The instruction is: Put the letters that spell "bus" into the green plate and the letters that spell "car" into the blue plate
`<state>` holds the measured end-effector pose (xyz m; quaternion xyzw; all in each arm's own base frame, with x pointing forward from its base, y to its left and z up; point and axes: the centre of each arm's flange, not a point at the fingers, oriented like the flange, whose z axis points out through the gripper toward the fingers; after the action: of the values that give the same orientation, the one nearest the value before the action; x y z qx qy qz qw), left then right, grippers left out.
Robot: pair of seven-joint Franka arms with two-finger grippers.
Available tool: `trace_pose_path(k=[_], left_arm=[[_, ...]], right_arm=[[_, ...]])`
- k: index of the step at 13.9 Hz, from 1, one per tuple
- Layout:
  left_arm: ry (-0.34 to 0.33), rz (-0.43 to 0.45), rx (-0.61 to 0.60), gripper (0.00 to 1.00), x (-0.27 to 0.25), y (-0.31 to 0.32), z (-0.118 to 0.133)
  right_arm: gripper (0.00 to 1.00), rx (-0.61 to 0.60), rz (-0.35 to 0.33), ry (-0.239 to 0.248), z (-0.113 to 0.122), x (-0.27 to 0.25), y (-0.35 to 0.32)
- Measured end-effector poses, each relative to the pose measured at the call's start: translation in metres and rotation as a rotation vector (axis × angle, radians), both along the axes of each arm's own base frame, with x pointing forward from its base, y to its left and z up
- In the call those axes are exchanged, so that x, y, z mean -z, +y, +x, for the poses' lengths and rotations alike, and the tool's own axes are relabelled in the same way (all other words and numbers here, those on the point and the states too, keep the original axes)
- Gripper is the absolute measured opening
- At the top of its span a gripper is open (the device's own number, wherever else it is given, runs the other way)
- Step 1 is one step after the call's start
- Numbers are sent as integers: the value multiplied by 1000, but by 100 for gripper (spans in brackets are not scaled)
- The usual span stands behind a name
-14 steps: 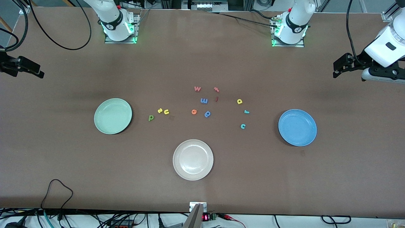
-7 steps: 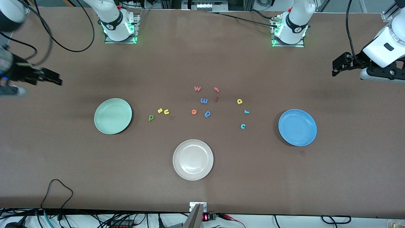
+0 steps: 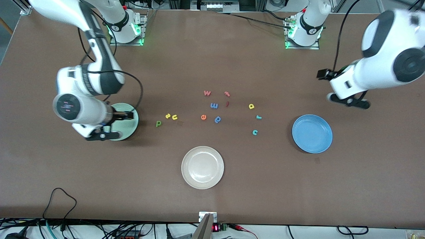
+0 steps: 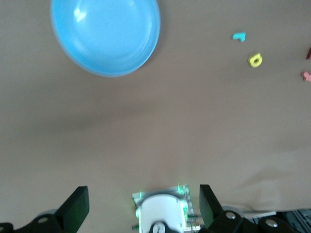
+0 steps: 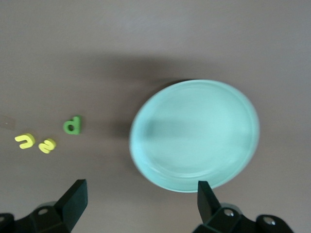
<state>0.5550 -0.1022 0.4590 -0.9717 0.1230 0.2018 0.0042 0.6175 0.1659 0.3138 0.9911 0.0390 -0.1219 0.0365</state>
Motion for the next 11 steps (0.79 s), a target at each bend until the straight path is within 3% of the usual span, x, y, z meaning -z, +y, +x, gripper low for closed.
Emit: trace_pose_path(k=[3, 4, 6, 8, 11], left_arm=[[-87, -29, 79, 100, 58, -55, 27], [-129, -44, 105, 100, 77, -74, 35], [-194, -73, 165, 96, 115, -118, 41], [-261, -105, 214, 82, 151, -158, 44], [-348, -139, 226, 83, 198, -175, 56]], right_arm=[[93, 28, -3, 41, -10, 37, 36], [86, 46, 20, 50, -11, 48, 43], [80, 66, 46, 41, -9, 65, 48], [72, 88, 45, 23, -9, 78, 59], [68, 133, 26, -2, -15, 97, 84]])
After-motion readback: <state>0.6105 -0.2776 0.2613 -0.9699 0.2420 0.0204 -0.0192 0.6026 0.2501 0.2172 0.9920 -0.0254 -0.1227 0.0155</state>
